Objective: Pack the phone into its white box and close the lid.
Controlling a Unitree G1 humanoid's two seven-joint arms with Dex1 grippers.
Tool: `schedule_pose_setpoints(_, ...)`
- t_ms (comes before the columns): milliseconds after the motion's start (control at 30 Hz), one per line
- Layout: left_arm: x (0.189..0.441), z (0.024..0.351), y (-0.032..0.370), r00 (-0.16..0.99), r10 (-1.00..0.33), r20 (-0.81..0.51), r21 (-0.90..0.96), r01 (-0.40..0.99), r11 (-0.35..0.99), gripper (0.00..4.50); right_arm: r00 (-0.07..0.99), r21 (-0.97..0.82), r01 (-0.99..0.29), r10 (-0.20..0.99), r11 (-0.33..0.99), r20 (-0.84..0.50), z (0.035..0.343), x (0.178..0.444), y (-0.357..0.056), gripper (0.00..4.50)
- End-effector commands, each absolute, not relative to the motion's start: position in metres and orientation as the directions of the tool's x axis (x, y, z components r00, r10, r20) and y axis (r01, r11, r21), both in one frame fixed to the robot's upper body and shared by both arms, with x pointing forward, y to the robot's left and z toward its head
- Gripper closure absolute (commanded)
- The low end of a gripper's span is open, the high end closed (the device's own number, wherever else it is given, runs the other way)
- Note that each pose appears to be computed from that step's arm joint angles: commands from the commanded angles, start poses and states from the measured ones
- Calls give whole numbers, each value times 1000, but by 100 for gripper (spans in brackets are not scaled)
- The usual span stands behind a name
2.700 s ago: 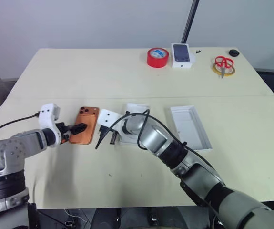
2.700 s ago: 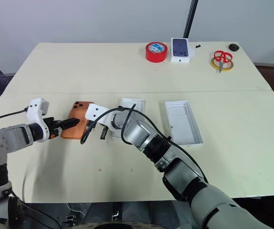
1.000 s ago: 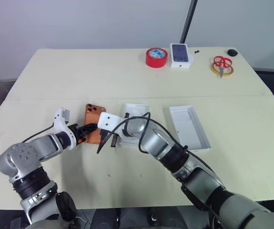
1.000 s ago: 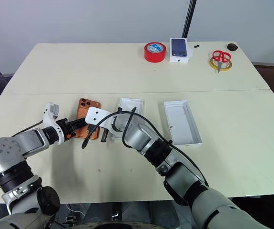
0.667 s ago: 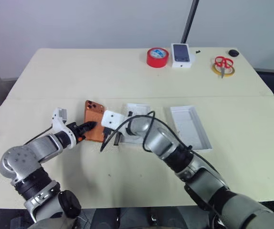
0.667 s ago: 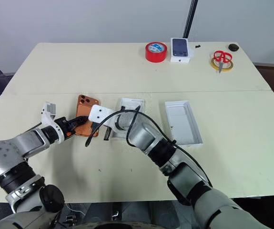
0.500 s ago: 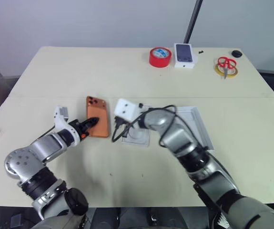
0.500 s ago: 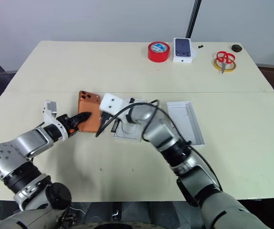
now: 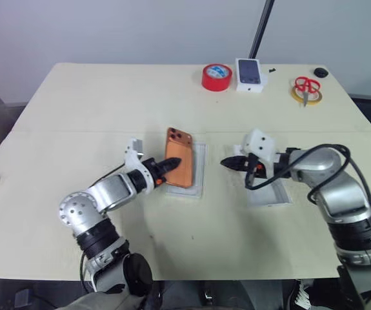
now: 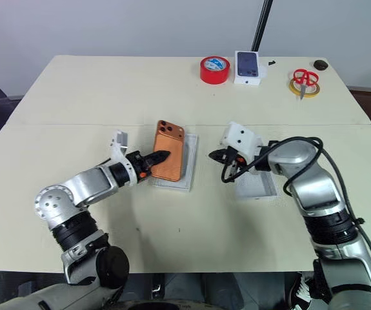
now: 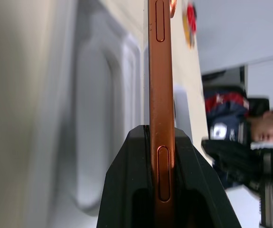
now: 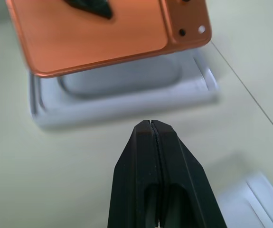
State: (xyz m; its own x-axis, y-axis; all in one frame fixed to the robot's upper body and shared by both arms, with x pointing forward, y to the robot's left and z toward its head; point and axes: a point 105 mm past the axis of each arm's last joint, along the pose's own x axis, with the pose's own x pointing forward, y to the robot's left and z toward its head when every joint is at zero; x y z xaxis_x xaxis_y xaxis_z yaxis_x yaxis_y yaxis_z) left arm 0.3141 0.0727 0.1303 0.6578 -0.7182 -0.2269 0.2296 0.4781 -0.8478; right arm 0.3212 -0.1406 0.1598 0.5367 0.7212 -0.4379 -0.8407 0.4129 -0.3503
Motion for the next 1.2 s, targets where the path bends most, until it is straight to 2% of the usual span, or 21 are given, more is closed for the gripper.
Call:
schedule_pose_setpoints(33, 318, 136, 67, 658, -724, -210, -846, 250, 472, 449, 575, -393, -811, 719, 434, -392, 172, 324, -145, 450)
schedule_pose_setpoints(200, 320, 131, 67, 648, -725, -236, -843, 234, 484, 449, 585, -398, -803, 714, 444, -384, 171, 327, -143, 450)
schedule_pose_setpoints(233, 320, 132, 66, 646, -727, -233, -843, 238, 482, 374, 585, -400, -803, 714, 442, -385, 170, 327, -142, 450)
schedule_pose_setpoints(300, 320, 132, 66, 643, -730, -231, -840, 246, 483, 319, 586, -405, -802, 712, 439, -388, 168, 328, -141, 450)
schedule_pose_setpoints(500, 317, 130, 72, 648, -728, -223, -837, 256, 484, 25, 587, -413, -800, 710, 435, -390, 166, 329, -139, 450)
schedule_pose_setpoints(533, 316, 132, 73, 651, -728, -216, -833, 266, 485, 11, 585, -414, -801, 711, 432, -390, 166, 329, -138, 450)
schedule_pose_setpoints(667, 317, 139, 77, 655, -722, -223, -793, 308, 525, 11, 581, -415, -804, 713, 426, -392, 165, 330, -136, 450)
schedule_pose_setpoints(967, 320, 141, 60, 615, -730, -298, -684, 396, 612, 11, 572, -416, -810, 718, 415, -397, 163, 330, -130, 450)
schedule_pose_setpoints(1200, 322, 145, 75, 642, -704, -304, -630, 419, 654, 11, 571, -415, -810, 718, 415, -398, 161, 328, -129, 450)
